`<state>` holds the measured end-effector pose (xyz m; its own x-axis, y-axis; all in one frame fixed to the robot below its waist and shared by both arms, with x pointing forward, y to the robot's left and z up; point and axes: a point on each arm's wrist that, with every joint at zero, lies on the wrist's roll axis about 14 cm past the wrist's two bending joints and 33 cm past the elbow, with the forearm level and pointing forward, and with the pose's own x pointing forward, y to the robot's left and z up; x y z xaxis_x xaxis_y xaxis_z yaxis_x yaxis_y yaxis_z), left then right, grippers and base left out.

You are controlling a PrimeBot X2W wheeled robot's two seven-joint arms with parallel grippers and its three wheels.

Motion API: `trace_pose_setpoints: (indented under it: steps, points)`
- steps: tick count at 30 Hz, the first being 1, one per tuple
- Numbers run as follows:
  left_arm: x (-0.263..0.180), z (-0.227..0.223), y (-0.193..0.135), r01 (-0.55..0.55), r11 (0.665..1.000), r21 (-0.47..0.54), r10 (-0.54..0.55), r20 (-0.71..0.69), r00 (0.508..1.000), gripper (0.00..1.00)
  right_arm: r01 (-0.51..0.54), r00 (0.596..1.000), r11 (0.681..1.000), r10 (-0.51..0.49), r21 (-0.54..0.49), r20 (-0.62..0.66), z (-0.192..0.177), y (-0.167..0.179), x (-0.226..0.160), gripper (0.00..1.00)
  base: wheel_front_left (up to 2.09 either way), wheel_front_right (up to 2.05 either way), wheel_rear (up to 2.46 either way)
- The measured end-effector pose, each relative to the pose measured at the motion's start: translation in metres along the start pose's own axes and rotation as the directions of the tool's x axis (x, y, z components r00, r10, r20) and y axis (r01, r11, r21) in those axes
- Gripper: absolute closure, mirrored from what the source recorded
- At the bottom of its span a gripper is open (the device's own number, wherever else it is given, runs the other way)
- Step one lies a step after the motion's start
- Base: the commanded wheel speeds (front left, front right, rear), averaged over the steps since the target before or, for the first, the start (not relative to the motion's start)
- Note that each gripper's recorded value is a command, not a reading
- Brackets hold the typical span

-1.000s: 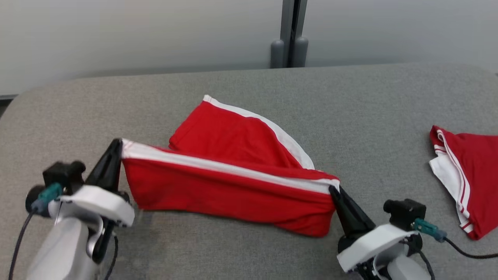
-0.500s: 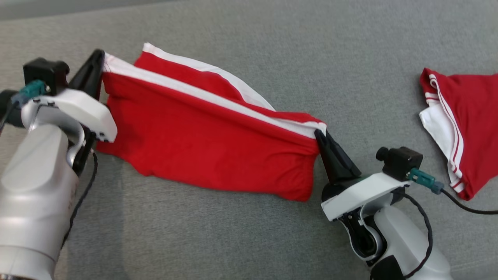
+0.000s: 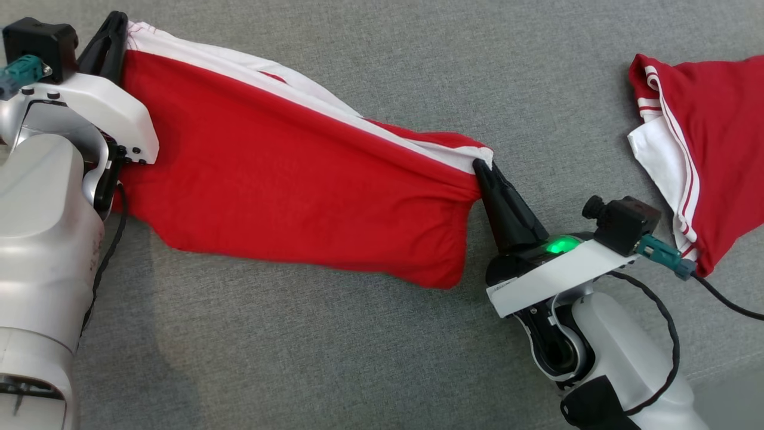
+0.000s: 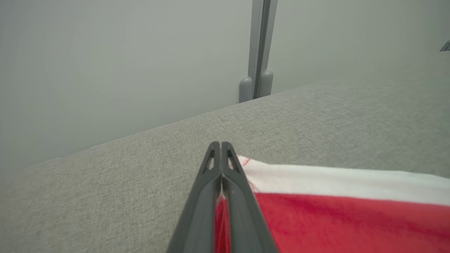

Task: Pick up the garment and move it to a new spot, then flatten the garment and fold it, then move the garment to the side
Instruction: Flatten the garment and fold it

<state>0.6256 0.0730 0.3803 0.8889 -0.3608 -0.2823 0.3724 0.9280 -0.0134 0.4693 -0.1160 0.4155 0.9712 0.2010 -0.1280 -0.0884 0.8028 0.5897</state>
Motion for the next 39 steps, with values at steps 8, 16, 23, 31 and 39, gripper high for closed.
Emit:
trace_pose_setpoints:
  steps: [8,16,23,31,39]
  points:
    - [0.001,0.002,-0.004,0.003,1.0,-0.012,-0.002,0.011,1.0,0.0,0.006,1.0,1.0,-0.006,0.01,0.007,0.002,-0.002,0.001,0.0,0.0,0.0,0.0]
    - [-0.017,0.003,-0.005,-0.031,0.994,-0.102,0.033,0.016,0.999,0.0,0.026,0.998,0.999,-0.025,-0.025,0.053,0.019,-0.007,-0.003,0.0,0.0,0.0,0.0]
    - [-0.051,-0.039,-0.013,-0.04,0.994,-0.1,0.022,-0.174,0.984,0.0,0.079,0.994,0.997,-0.077,-0.027,0.078,0.026,-0.017,-0.022,0.0,0.0,0.0,0.0]
    - [-0.068,-0.053,-0.016,-0.051,0.994,-0.1,0.02,-0.291,0.957,0.07,0.081,0.992,0.996,-0.078,-0.026,0.096,0.032,-0.014,-0.031,0.0,0.0,0.0,0.0]
    - [-0.09,-0.058,-0.017,-0.078,0.99,-0.119,0.039,-0.304,0.952,1.0,0.083,0.99,0.996,-0.08,-0.024,0.113,0.039,-0.01,-0.043,0.0,0.0,0.0,0.0]
